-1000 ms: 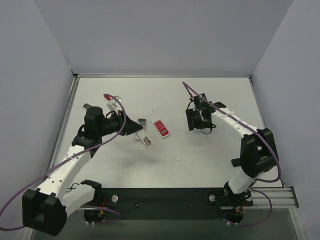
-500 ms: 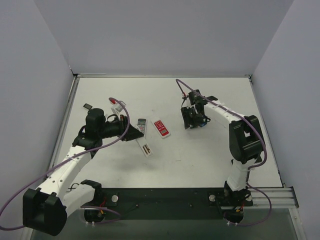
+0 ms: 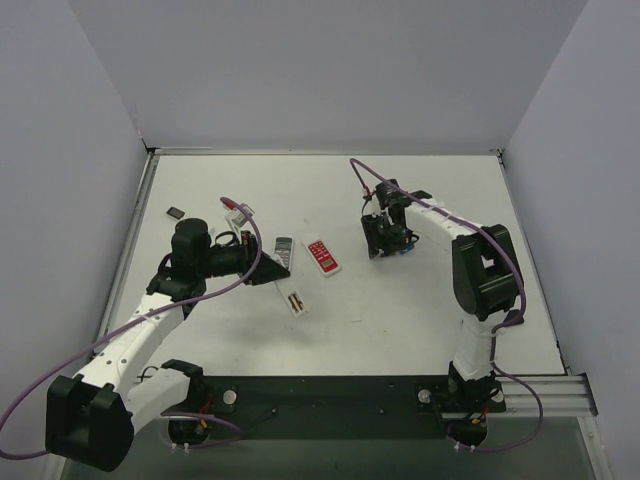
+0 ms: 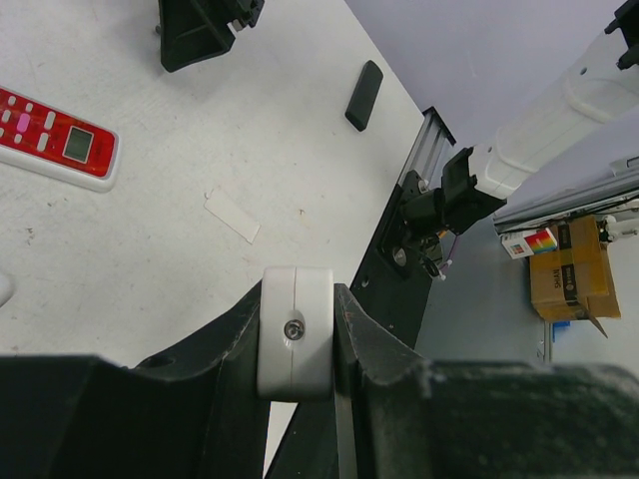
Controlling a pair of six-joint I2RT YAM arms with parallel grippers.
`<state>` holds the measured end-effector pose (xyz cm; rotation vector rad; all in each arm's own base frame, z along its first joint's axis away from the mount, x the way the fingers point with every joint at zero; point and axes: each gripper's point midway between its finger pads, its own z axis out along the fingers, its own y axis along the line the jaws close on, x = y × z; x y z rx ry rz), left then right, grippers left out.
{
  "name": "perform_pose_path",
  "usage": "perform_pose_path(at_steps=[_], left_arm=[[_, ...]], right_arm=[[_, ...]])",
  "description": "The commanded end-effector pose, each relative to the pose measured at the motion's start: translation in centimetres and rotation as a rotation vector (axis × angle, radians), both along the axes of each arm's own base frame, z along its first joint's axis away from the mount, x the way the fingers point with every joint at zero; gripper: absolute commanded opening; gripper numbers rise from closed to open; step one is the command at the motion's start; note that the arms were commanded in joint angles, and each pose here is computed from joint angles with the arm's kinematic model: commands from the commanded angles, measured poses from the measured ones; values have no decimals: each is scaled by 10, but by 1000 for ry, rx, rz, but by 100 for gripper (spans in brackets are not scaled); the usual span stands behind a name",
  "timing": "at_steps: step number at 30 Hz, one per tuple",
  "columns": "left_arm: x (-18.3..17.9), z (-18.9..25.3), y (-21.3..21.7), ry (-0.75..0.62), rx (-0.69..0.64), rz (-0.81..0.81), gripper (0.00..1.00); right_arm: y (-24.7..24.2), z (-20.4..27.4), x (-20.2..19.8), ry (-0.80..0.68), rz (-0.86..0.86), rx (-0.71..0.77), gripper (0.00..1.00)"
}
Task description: Load the batteries into the remote control
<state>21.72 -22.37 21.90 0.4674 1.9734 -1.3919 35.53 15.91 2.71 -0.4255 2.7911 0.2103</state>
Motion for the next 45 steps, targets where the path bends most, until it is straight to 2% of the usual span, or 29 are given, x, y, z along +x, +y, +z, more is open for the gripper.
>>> perform_pose_path(at_steps=[1,6,29,34,37,41,45], left_arm=[[-2,16,-4,-67,-36,-40,0],[-2,14,-4,-63,-34,-37,0],[-2,13,-3,-60,-33,-37,0],[-3,12,-3,-55,-32,-39,0],[-2,11,-3,-54,-31,-39,0],[-2,11,-4,-51,-33,-40,0],[-1,11,-3,-49,-33,-38,0]], right_arm=[[-2,15,12,-38,35,-15,41],[-2,18,15,-44,142,2,42],[-14,-9,1,72,222,67,43],[-15,-10,-17,129,215,58,43],[-17,-2,-28,129,174,48,43],[-16,21,-25,57,97,16,43],[-27,34,-5,-38,-117,-66,46]])
